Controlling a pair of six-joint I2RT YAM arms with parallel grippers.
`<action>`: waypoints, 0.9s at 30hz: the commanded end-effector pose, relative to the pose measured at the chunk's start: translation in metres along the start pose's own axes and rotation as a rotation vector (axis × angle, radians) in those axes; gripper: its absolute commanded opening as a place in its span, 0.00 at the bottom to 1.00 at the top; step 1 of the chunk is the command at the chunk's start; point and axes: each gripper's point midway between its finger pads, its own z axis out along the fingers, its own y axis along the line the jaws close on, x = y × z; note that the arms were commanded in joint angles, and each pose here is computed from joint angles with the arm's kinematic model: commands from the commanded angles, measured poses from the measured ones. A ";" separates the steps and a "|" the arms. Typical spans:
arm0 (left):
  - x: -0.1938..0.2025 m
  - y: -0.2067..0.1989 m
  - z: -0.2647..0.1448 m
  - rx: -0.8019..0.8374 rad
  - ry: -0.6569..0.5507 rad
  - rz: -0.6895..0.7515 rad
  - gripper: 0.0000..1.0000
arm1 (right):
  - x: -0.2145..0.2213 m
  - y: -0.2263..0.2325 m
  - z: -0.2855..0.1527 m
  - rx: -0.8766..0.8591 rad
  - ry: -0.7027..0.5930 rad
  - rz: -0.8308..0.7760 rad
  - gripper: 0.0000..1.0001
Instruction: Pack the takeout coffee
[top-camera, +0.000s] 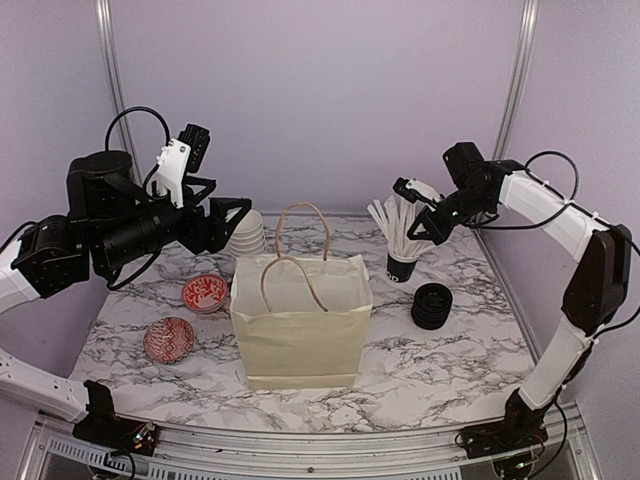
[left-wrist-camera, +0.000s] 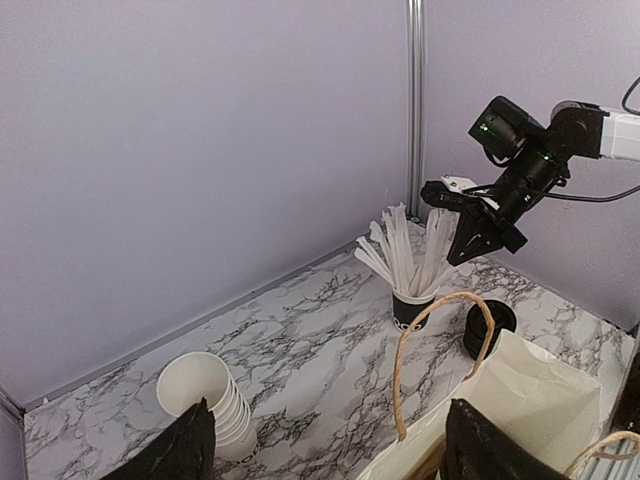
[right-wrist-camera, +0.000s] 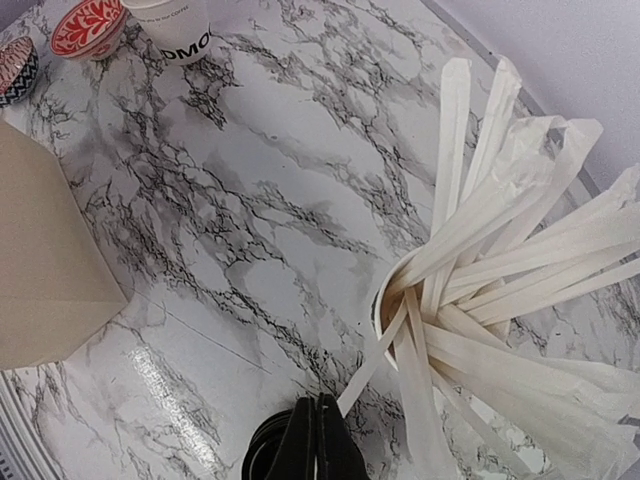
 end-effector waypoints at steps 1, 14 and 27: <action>-0.010 0.001 0.000 -0.001 -0.038 -0.013 0.80 | -0.028 0.013 -0.030 -0.020 -0.076 -0.024 0.00; -0.030 0.018 -0.017 -0.056 -0.070 -0.037 0.80 | -0.085 0.055 -0.144 -0.003 -0.327 -0.151 0.00; -0.024 0.038 -0.023 -0.162 -0.052 0.000 0.80 | -0.112 0.183 -0.262 -0.524 -0.704 -0.441 0.00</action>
